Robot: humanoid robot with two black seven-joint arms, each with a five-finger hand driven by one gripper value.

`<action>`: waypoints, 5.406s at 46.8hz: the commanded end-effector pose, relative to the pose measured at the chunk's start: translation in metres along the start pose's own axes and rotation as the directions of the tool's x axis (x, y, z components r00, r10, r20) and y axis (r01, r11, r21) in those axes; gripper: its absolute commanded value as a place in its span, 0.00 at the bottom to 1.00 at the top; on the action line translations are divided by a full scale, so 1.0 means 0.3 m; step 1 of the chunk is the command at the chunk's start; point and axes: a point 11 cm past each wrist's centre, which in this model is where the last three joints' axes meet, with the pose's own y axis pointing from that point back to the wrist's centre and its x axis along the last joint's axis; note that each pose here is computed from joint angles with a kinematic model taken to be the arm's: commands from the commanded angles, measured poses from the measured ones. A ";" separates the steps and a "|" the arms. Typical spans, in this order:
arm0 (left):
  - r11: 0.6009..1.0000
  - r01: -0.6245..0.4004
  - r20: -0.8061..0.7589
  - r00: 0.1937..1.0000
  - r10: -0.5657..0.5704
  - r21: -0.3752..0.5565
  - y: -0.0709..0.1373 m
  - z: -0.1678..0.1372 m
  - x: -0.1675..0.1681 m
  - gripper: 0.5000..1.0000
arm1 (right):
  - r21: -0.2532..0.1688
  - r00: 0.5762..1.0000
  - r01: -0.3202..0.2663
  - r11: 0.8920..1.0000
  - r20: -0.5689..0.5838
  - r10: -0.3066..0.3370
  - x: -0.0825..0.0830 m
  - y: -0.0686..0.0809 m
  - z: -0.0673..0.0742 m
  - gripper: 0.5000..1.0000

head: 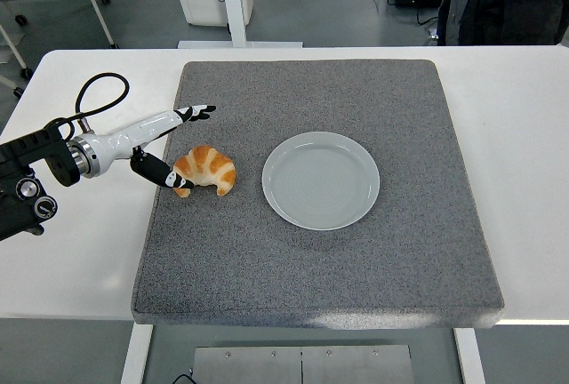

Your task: Place the bread on the plate

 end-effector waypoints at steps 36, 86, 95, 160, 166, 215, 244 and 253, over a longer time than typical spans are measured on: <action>0.999 -0.036 0.017 0.999 0.036 0.000 -0.066 -0.003 -0.072 0.63 | 0.000 1.000 0.000 1.000 0.001 0.000 0.000 0.000 0.000 1.00; 0.983 -0.146 0.116 0.980 0.159 -0.107 -0.030 0.187 0.392 0.00 | 0.000 1.000 0.000 1.000 0.001 0.000 0.000 0.000 0.000 1.00; 0.979 -0.138 0.155 0.975 0.161 -0.150 -0.029 0.276 0.474 0.00 | 0.000 1.000 0.000 1.000 -0.001 0.000 0.000 0.000 0.000 1.00; 0.905 0.157 0.369 0.930 0.000 -0.396 -0.314 0.788 0.141 0.00 | 0.000 1.000 0.000 1.000 0.001 0.000 0.000 0.000 0.000 1.00; 0.907 0.198 0.397 0.917 -0.038 -0.371 -0.334 0.764 0.077 0.00 | 0.000 1.000 0.000 1.000 -0.001 0.000 0.000 0.000 0.000 1.00; 0.926 0.248 0.406 0.906 -0.117 -0.284 -0.402 0.558 -0.199 0.00 | 0.000 1.000 0.000 1.000 0.001 0.000 0.000 0.000 0.000 1.00; 0.930 0.249 0.390 0.911 -0.131 -0.269 -0.398 0.518 -0.240 0.00 | 0.000 1.000 0.000 1.000 -0.001 0.000 0.000 0.000 0.000 1.00; 0.935 0.234 0.373 0.920 -0.124 -0.267 -0.395 0.516 -0.209 1.00 | 0.000 1.000 0.000 1.000 0.001 0.000 0.000 0.000 0.000 1.00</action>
